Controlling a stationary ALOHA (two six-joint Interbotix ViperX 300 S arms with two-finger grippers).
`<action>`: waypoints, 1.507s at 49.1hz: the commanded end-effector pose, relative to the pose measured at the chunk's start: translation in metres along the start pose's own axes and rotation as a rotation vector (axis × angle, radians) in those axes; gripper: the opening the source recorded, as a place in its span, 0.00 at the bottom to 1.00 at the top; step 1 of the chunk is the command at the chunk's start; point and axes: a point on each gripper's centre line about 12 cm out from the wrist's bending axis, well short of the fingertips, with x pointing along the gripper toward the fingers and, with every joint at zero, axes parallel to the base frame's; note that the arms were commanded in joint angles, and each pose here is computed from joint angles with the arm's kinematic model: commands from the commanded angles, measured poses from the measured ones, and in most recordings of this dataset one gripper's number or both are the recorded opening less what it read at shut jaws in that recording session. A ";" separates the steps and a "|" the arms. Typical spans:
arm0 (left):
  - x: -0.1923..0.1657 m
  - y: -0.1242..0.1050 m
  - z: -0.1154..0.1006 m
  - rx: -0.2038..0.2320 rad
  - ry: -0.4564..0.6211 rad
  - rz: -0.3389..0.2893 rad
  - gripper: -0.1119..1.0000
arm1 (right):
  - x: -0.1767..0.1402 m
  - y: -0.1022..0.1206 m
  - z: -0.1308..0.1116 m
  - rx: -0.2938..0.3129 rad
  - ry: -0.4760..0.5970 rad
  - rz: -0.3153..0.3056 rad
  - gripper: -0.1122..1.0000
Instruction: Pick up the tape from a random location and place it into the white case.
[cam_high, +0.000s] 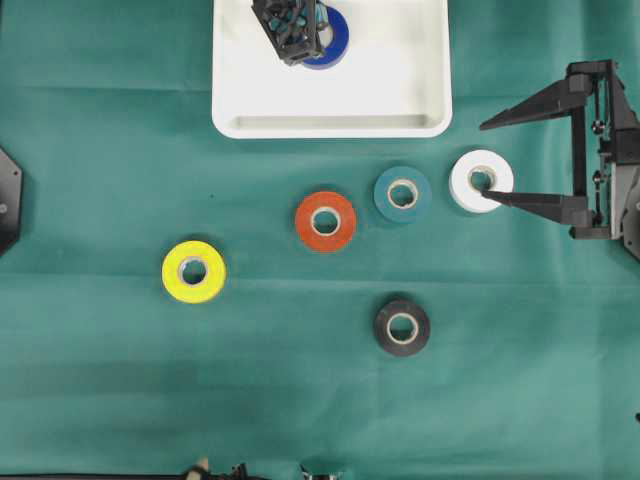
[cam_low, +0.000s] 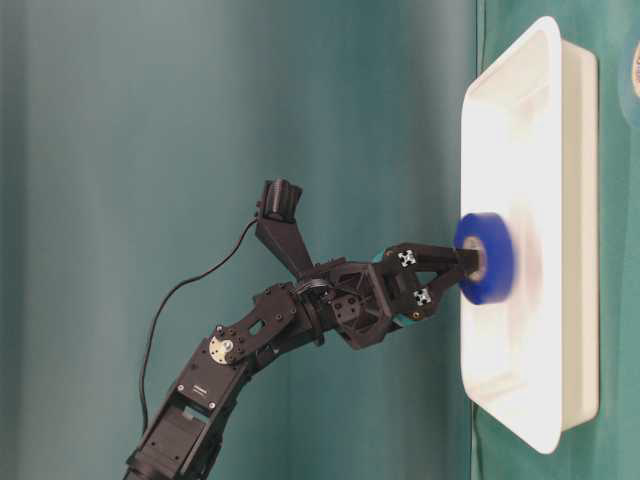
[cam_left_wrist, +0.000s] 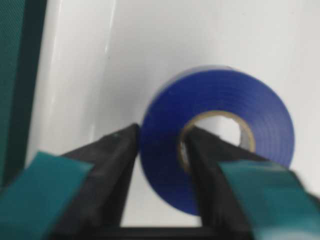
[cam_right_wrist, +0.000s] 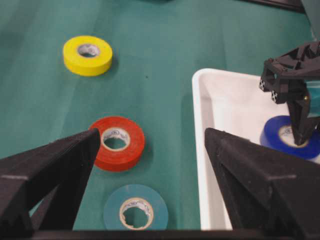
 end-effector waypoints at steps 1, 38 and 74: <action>-0.013 0.001 0.009 0.003 -0.043 0.010 0.58 | 0.000 -0.001 0.013 -0.001 -0.037 -0.002 0.93; -0.028 0.000 0.012 0.004 -0.067 0.015 0.99 | 0.001 -0.001 0.013 -0.003 -0.037 -0.002 0.93; -0.152 -0.012 0.044 0.042 -0.164 0.016 0.99 | 0.001 -0.001 0.014 -0.003 -0.035 -0.002 0.93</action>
